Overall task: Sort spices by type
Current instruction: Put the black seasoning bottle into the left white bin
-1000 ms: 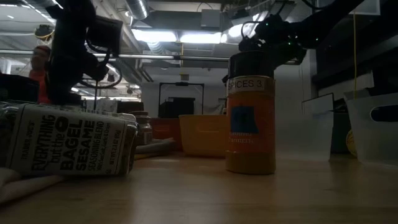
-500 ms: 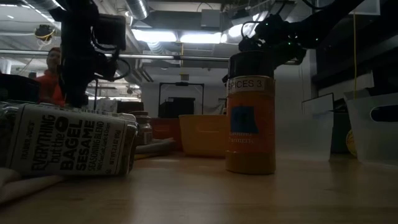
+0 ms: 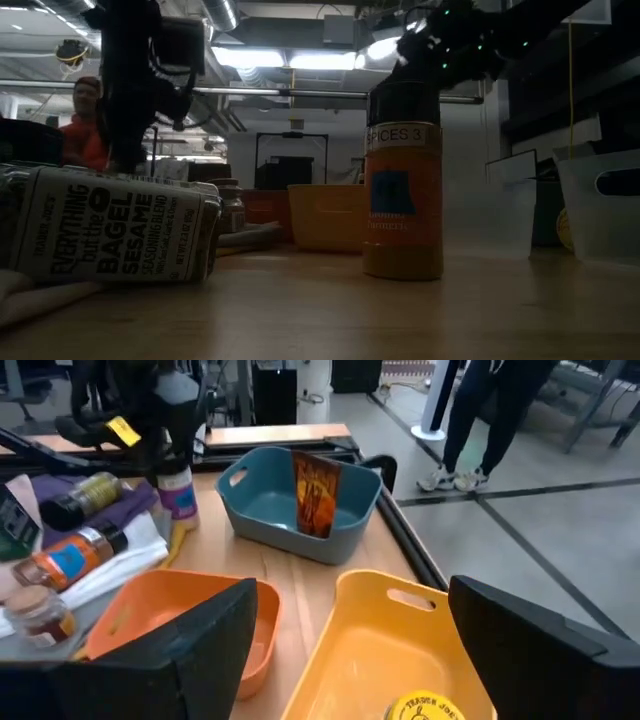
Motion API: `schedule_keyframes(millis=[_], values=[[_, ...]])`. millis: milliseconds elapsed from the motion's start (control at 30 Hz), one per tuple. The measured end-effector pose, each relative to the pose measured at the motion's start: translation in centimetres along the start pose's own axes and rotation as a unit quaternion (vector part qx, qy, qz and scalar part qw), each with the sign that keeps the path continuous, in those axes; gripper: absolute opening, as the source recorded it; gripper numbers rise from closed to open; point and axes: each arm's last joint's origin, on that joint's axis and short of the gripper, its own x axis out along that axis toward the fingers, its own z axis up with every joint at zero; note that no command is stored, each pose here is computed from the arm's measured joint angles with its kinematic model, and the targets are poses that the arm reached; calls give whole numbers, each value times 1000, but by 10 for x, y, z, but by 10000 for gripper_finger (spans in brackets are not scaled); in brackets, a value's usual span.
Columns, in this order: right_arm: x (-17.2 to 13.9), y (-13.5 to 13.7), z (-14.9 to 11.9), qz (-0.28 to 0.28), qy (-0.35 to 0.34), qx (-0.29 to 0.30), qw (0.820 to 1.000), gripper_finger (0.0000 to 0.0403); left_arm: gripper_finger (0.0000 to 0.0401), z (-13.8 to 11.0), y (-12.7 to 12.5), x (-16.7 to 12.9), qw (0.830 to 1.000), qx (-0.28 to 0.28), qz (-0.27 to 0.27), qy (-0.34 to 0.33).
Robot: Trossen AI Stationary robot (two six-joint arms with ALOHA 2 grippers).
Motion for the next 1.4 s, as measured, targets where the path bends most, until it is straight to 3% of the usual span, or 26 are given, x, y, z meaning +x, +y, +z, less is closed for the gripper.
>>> schedule_keyframes(millis=[200, 367, 533, 667, 833, 1067, 1400], values=[[-21, 6, 7, 3, 14, 5, 1000, 326, 196, 13, -5, -41, 999, 17, -32, -31], [-32, 11, 8, 19, 29, 12, 999, 326, 196, 33, -12, -71, 988, 18, -71, -134], [-34, 14, 10, 61, 19, 31, 998, 326, 196, 56, -20, -79, 965, 20, -108, -240], [-34, 14, 10, 70, 18, 38, 997, 326, 197, 77, -29, -73, 950, 41, -119, -285], [-34, 14, 10, 71, 18, 38, 997, 326, 199, 102, -41, -51, 942, 73, -144, -293], [-34, 14, 9, 72, 19, 39, 996, 326, 201, 125, -57, -27, 948, 112, -146, -261], [-35, 15, 6, 74, 35, 46, 996, 326, 202, 140, -100, -47, 920, 186, -192, -288]])
